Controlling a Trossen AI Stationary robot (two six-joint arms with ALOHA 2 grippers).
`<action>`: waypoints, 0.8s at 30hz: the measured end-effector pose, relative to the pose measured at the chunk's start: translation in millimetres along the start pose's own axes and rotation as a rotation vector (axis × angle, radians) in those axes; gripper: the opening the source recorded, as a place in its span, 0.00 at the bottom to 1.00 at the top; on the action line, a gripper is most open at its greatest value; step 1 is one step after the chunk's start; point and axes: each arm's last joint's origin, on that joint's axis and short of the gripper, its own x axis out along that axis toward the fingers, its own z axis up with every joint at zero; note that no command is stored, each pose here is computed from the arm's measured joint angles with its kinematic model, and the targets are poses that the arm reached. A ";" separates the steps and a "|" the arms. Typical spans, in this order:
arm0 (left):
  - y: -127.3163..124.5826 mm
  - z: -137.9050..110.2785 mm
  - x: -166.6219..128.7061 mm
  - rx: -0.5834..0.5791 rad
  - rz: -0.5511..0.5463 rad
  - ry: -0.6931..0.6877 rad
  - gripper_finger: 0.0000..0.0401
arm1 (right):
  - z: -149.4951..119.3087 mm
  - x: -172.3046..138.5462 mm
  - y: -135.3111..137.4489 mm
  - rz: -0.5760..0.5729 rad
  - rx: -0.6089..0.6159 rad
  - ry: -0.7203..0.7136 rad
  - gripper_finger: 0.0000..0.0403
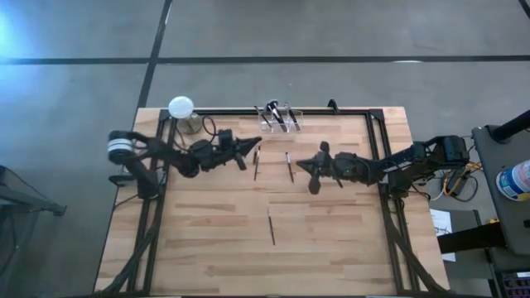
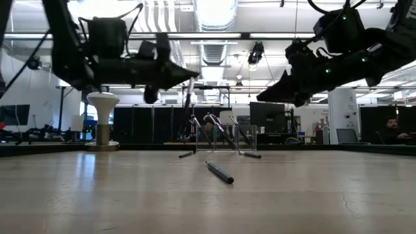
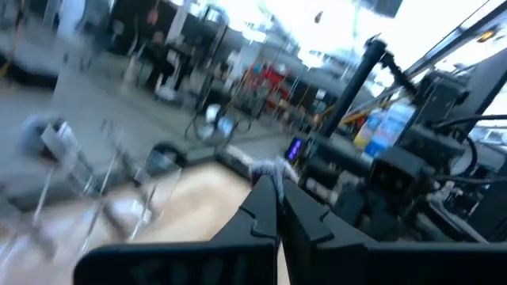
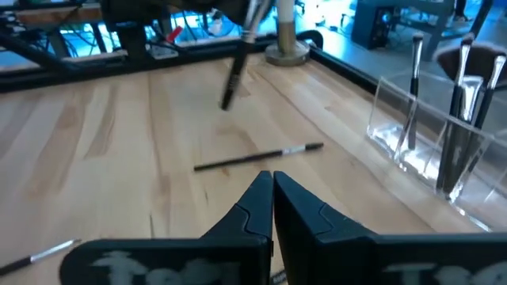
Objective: Pick & Place Makeup Brushes
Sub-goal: Put the black foundation brush into the transparent organizer
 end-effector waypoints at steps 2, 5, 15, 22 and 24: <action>1.7 1.4 11.7 0.045 -0.015 -0.065 0.00 | 3.3 1.6 0.7 0.001 -0.007 -0.011 0.02; 7.4 8.1 32.7 0.122 -0.015 -0.169 0.00 | 6.4 3.1 1.4 0.001 -0.022 -0.020 0.02; 67.6 33.6 83.7 0.226 0.070 -0.281 0.00 | 5.8 3.3 1.4 -0.001 -0.029 -0.011 0.02; 104.2 27.7 99.5 0.235 0.114 -0.271 0.00 | 6.0 3.3 0.5 -0.007 -0.045 -0.013 0.02; 110.8 24.0 102.1 0.219 0.122 -0.265 0.00 | 6.0 3.3 0.6 -0.007 -0.047 -0.013 0.02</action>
